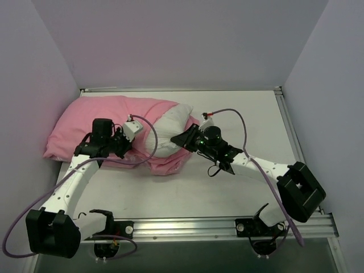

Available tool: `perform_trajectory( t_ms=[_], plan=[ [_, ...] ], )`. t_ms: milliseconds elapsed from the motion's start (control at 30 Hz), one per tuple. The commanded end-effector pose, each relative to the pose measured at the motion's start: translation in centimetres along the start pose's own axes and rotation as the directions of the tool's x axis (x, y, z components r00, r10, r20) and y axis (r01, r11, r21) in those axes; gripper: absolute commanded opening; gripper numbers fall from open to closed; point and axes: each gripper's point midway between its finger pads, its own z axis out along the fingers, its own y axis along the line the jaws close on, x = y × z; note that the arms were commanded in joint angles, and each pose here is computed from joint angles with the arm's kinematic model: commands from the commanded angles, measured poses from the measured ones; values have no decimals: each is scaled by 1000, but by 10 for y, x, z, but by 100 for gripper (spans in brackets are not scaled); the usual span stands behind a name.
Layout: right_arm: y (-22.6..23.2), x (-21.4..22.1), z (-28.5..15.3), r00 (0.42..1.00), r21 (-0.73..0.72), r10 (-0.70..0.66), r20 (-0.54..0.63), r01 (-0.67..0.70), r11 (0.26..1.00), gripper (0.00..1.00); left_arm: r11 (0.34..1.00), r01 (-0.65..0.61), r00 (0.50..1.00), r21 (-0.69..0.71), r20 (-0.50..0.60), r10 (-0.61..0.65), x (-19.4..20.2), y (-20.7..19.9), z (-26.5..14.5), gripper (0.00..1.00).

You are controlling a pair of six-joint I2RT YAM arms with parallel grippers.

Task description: Remove the pillowcase from the pillow

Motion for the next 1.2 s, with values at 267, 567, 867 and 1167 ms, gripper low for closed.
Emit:
perform_trajectory(
  t_ms=[267, 567, 867, 1167],
  plan=[
    [18, -48, -38, 989, -81, -37, 140, 49, 996, 0, 997, 11, 978, -79, -209, -28, 71, 34, -34, 2],
    [7, -63, -92, 985, -15, -119, 128, 122, 992, 0, 928, 145, 908, -343, -326, -263, 158, 149, -57, 2],
    [-74, 50, -90, 973, 156, -158, -170, 184, 970, 0, 937, 244, 919, -250, -250, -306, 158, 134, -57, 2],
    [-39, 20, -64, 942, 105, -305, -137, 320, 942, 2, 973, 192, 955, -127, -204, -215, 141, 86, -56, 6]
  ],
)
